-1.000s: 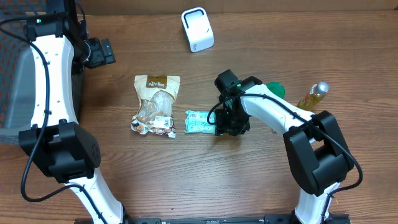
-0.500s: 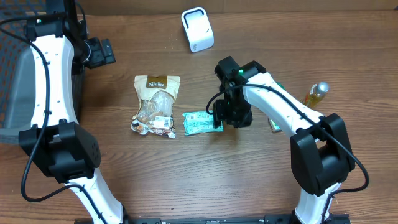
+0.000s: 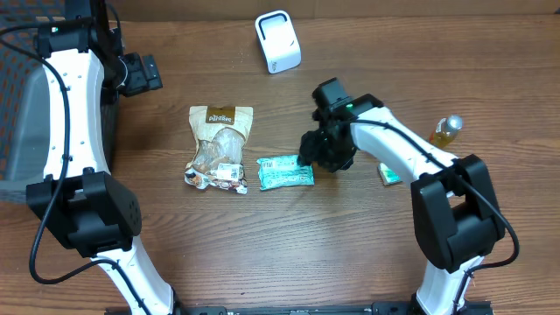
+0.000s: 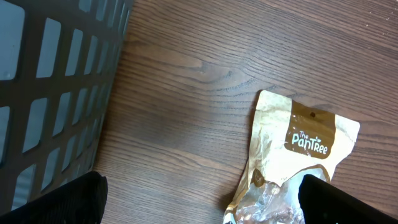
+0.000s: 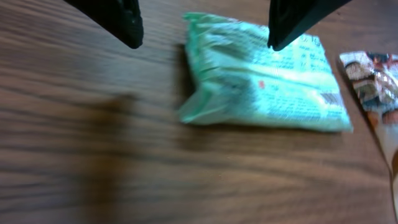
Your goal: Scan the item barcode
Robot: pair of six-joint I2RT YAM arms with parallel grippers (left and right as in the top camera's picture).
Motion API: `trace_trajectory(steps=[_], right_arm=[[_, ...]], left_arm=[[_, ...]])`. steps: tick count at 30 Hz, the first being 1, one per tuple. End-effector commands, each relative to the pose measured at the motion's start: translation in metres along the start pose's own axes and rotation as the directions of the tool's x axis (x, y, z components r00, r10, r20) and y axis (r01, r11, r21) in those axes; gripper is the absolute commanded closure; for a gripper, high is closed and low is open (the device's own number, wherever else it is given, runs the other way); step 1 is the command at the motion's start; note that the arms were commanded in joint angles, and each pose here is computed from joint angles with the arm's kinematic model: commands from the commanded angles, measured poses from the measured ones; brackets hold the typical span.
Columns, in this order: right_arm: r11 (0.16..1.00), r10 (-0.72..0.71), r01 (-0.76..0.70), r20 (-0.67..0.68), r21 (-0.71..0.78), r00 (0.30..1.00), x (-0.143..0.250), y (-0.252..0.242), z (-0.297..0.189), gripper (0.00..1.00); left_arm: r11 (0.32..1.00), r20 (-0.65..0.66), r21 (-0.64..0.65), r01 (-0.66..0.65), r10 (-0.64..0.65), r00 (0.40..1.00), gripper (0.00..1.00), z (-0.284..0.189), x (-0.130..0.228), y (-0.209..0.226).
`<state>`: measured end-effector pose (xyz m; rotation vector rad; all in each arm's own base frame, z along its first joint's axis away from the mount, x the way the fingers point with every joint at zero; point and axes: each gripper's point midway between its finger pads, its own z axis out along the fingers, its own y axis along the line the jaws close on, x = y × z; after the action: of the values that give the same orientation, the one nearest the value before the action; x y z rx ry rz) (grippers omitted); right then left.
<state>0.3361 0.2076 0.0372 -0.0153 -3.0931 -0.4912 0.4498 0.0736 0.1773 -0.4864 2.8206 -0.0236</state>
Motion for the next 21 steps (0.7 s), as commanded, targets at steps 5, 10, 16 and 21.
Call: trace_trajectory(steps=[5,10,16,21], right_arm=[[0.994,-0.023,0.016,-0.06,-0.112,0.998,0.006,0.004,0.021,0.44],[0.971,-0.088,0.07,-0.07,-0.227,0.994,0.016,0.014,0.035,0.44],[0.959,-0.104,0.089,-0.039,-0.267,0.994,0.02,0.011,0.051,0.44],[0.959,-0.107,0.094,-0.032,-0.268,0.994,0.021,0.009,0.054,0.53]], left_arm=[[1.0,0.017,0.007,-0.019,0.019,1.0,0.0,-0.005,-0.004,-0.002],[1.0,0.017,0.007,-0.019,0.019,1.0,0.0,-0.005,-0.004,-0.002],[1.0,0.017,0.007,-0.019,0.019,1.0,0.01,-0.005,-0.004,-0.002],[1.0,0.017,0.007,-0.019,0.019,1.0,0.0,-0.005,-0.004,-0.002]])
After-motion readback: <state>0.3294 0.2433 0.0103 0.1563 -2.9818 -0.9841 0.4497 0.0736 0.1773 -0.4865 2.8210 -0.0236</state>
